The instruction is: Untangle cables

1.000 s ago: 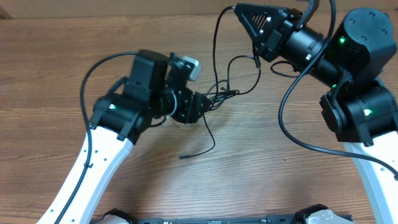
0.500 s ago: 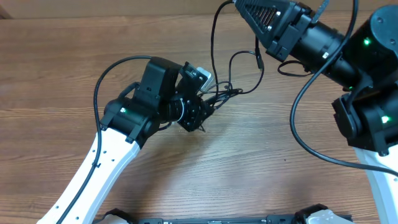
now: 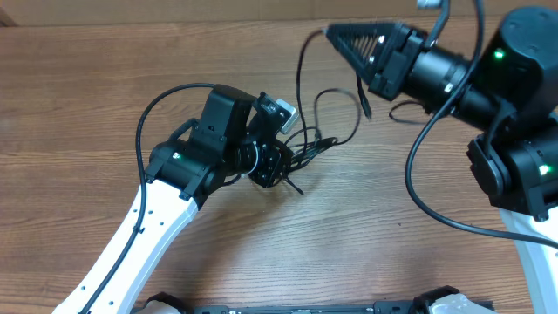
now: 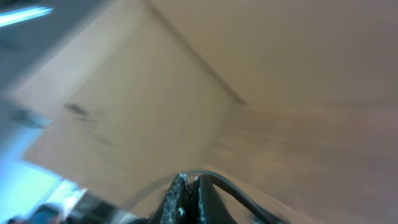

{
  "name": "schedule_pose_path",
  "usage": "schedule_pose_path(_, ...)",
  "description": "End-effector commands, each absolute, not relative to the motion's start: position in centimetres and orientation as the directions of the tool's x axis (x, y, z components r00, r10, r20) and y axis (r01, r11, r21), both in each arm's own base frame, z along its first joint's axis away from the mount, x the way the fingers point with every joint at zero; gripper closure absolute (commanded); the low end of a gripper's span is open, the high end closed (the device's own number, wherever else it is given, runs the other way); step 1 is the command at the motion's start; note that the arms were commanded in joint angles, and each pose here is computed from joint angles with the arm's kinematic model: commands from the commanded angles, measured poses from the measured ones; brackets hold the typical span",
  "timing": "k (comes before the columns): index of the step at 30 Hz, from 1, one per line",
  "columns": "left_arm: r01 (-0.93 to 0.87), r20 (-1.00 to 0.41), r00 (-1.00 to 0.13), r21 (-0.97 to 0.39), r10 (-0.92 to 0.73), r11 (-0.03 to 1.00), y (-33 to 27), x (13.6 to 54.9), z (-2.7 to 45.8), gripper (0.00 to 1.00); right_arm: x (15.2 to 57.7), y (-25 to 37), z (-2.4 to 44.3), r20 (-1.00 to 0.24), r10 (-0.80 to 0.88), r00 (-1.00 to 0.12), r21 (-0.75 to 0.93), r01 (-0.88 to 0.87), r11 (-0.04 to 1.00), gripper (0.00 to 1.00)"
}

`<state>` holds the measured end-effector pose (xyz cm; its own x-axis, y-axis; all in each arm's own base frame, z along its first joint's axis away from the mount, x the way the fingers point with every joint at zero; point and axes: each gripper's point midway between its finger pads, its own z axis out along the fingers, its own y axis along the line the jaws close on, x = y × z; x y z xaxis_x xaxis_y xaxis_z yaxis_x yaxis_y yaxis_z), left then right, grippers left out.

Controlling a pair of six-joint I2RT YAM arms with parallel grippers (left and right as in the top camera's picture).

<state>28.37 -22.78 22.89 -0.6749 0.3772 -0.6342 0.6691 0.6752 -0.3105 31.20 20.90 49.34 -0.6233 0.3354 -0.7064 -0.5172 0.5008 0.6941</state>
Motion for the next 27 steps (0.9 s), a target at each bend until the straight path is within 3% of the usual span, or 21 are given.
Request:
schedule_pose_path(1,0.682,-0.657,-0.664,-0.334,0.358,0.651,-23.1,27.7,24.2,0.96,32.6,18.4,48.4,-0.795,0.312,-0.521,0.573,-0.474,0.669,0.87)
schedule_pose_path(2,0.686,-0.665,-0.657,-0.334,0.355,0.646,-23.2,27.6,24.7,0.96,32.9,18.0,47.5,-0.795,0.295,-0.530,0.557,-0.447,0.700,0.65)
schedule_pose_path(3,0.692,-0.677,-0.647,-0.330,0.349,0.642,-23.1,27.5,25.3,0.96,33.1,17.8,46.6,-0.792,0.283,-0.541,0.547,-0.424,0.722,0.11)
schedule_pose_path(4,0.696,-0.688,-0.639,-0.325,0.345,0.640,-23.1,27.5,25.8,0.96,33.2,17.7,46.0,-0.793,0.267,-0.548,0.534,-0.415,0.736,0.00)
schedule_pose_path(13,0.737,-0.816,-0.508,-0.246,0.275,0.630,-22.6,27.3,33.4,0.96,34.0,16.8,40.8,-0.714,0.218,-0.665,0.513,-0.285,0.810,0.00)
schedule_pose_path(19,0.704,-0.871,-0.431,-0.161,0.236,0.692,-21.4,28.5,37.6,0.96,33.8,16.7,37.9,-0.643,0.192,-0.741,0.510,-0.228,0.830,0.00)
schedule_pose_path(27,0.668,-0.890,-0.399,-0.119,0.219,0.734,-20.4,28.8,39.7,0.96,32.7,16.8,36.6,-0.682,-0.002,-0.731,0.387,-0.363,0.848,0.02)
